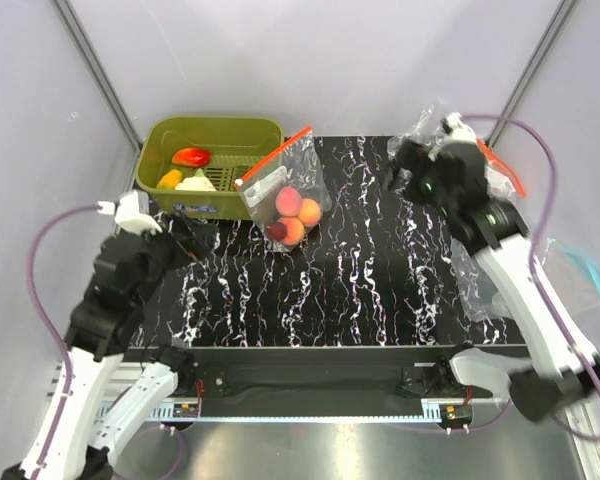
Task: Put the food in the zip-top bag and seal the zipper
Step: Place the zipper food storage bag at the center of the board, then reset both arms
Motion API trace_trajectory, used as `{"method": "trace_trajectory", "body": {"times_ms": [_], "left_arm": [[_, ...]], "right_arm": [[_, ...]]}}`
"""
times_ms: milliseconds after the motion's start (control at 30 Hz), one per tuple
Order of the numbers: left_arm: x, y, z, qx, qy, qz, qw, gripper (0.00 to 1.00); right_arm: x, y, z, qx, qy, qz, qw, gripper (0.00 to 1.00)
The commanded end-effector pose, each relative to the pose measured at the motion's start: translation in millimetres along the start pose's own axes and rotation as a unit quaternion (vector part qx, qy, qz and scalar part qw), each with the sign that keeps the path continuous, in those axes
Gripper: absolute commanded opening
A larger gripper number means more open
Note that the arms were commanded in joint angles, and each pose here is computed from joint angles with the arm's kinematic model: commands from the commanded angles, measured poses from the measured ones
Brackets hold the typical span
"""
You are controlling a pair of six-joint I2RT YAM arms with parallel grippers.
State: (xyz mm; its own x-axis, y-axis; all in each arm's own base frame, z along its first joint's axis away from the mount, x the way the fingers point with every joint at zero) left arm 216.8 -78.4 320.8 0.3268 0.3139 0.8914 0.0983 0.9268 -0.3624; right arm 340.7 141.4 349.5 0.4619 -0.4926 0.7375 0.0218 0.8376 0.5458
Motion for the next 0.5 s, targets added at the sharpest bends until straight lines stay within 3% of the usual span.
{"method": "trace_trajectory", "body": {"times_ms": [0, 67, 200, 300, 467], "left_arm": [[-36.1, -6.4, -2.2, -0.051, 0.017, 0.039, 0.998, 0.99], [-65.7, 8.2, -6.3, -0.039, 0.039, 0.019, 0.998, 0.99], [-101.2, 24.0, -2.9, -0.026, 0.062, 0.028, 0.997, 0.99], [-125.8, 18.3, -1.5, -0.059, 0.083, 0.055, 0.993, 0.99], [-128.3, 13.8, 2.1, -0.085, 0.065, 0.066, 0.992, 0.99]], "right_arm": [[-26.9, -38.2, 23.7, -0.017, -0.027, -0.005, 0.999, 1.00], [-36.0, -52.1, 43.6, -0.020, -0.040, -0.020, 0.999, 1.00], [-84.7, -105.4, 58.0, -0.099, -0.006, -0.052, 0.994, 1.00], [-104.3, -125.4, 68.0, -0.120, 0.000, -0.072, 0.990, 1.00], [-123.2, -151.0, 78.2, -0.155, 0.001, -0.081, 0.985, 1.00]]}}
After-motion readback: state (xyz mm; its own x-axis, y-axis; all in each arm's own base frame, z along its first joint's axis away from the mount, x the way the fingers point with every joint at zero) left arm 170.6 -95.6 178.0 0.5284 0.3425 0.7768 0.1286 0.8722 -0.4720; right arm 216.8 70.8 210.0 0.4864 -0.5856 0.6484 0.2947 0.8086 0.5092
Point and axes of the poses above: each gripper's point midway between its finger pads, its own z axis back along the fingers, its own y axis along the line the jaws close on, x = y × z, the point moved 1 cm from there along z, back along the fingers, and after that the axes turned 7 degrees about -z, right-handed, at the moved point
